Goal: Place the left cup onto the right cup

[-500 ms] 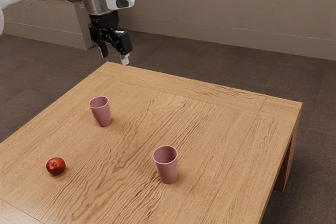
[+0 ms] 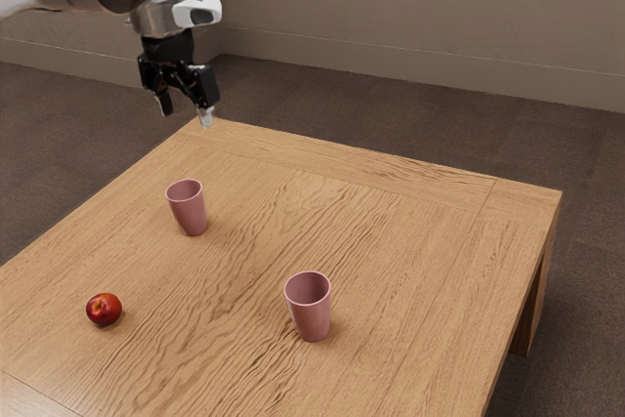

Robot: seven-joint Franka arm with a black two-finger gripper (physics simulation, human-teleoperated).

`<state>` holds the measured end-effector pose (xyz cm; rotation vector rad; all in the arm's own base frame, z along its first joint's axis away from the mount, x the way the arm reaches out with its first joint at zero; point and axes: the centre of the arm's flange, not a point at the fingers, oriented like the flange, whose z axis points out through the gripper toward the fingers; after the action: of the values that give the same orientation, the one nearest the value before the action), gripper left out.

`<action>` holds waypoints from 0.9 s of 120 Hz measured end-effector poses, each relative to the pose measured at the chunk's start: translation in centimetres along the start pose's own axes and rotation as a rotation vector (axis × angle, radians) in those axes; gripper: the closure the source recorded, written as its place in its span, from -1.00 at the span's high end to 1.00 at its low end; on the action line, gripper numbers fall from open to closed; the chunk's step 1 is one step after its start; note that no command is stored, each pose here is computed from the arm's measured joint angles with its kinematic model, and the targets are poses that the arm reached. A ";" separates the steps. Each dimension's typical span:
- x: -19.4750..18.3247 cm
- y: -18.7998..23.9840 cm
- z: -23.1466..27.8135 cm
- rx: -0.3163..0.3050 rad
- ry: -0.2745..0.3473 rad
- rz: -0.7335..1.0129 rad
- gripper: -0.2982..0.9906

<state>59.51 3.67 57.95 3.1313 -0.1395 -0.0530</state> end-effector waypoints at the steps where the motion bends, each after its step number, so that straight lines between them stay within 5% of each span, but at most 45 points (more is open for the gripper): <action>1: 0.0 -0.3 0.2 0.001 -0.003 -0.004 0.54; 30: 4.0 -4.1 7.5 0.028 -0.065 -0.035 0.54; 64: 6.7 -9.9 15.5 0.030 -0.049 -0.073 0.54; 108: 8.3 -11.2 22.1 0.024 -0.019 -0.069 0.54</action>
<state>68.03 13.96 35.50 3.1601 -0.0319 -0.0819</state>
